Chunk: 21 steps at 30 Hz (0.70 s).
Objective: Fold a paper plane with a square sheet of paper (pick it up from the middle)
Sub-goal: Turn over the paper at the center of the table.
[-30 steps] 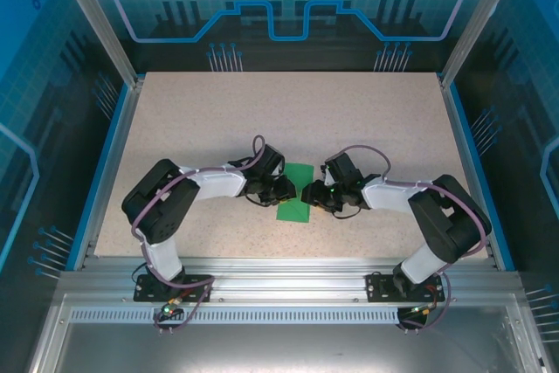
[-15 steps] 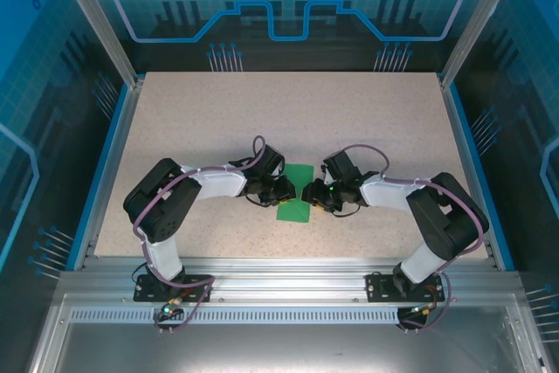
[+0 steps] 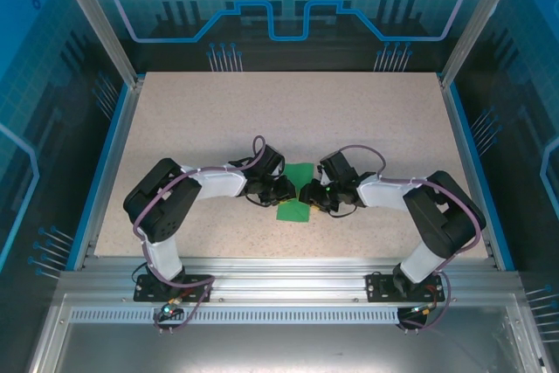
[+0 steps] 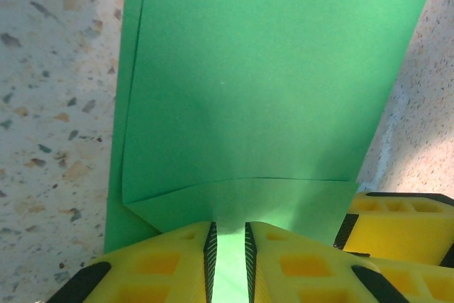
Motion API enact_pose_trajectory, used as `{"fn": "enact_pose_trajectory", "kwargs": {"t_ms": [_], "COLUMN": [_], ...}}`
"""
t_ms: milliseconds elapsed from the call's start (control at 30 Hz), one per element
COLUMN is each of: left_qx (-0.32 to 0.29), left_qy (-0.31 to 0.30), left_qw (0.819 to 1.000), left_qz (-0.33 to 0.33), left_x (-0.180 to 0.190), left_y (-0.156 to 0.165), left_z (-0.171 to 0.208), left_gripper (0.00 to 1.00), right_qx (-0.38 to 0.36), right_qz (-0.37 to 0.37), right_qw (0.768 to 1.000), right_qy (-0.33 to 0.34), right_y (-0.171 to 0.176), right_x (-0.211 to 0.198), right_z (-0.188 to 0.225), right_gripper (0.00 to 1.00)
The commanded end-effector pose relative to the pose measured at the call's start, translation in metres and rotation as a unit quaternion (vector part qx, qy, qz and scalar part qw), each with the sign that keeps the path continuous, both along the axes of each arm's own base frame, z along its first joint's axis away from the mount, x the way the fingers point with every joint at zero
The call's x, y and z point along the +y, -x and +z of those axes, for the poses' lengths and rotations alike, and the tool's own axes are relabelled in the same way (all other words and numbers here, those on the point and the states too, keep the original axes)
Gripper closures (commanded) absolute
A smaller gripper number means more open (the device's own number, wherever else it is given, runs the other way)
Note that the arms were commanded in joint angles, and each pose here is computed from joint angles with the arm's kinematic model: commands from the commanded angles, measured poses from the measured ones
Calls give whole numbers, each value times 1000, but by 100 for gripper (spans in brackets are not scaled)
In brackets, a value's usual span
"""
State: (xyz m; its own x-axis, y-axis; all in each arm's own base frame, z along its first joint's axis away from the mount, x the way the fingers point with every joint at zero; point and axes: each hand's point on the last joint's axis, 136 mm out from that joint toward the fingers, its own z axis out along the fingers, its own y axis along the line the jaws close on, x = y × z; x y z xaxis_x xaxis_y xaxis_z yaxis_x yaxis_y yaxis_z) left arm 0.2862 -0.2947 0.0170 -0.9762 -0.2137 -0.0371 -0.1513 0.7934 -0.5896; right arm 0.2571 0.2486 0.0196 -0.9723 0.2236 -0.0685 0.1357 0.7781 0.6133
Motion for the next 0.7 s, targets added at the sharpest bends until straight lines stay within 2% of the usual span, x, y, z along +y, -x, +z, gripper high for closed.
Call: {"fn": "enact_pose_trajectory", "kwargs": {"t_ms": [0, 167, 467, 667], "left_qx": [12, 9, -7, -47], "left_qy": [-3, -3, 12, 33], "left_qw": [1000, 1000, 1000, 998], "left_qz": [-4, -2, 1, 17], "left_x": [2, 4, 0, 2], "left_y": [4, 3, -1, -6], "left_z": [-5, -2, 15, 45], "left_gripper": [77, 78, 76, 70], "right_qx": [-1, -16, -25, -59], "right_qz": [8, 9, 24, 40], "right_qw": [1000, 1000, 999, 997], "right_qy": [-13, -5, -9, 15], "right_y": [-1, -2, 2, 0], "right_x": [10, 5, 1, -6], "right_z": [3, 5, 5, 29], "right_gripper": [64, 65, 83, 96]}}
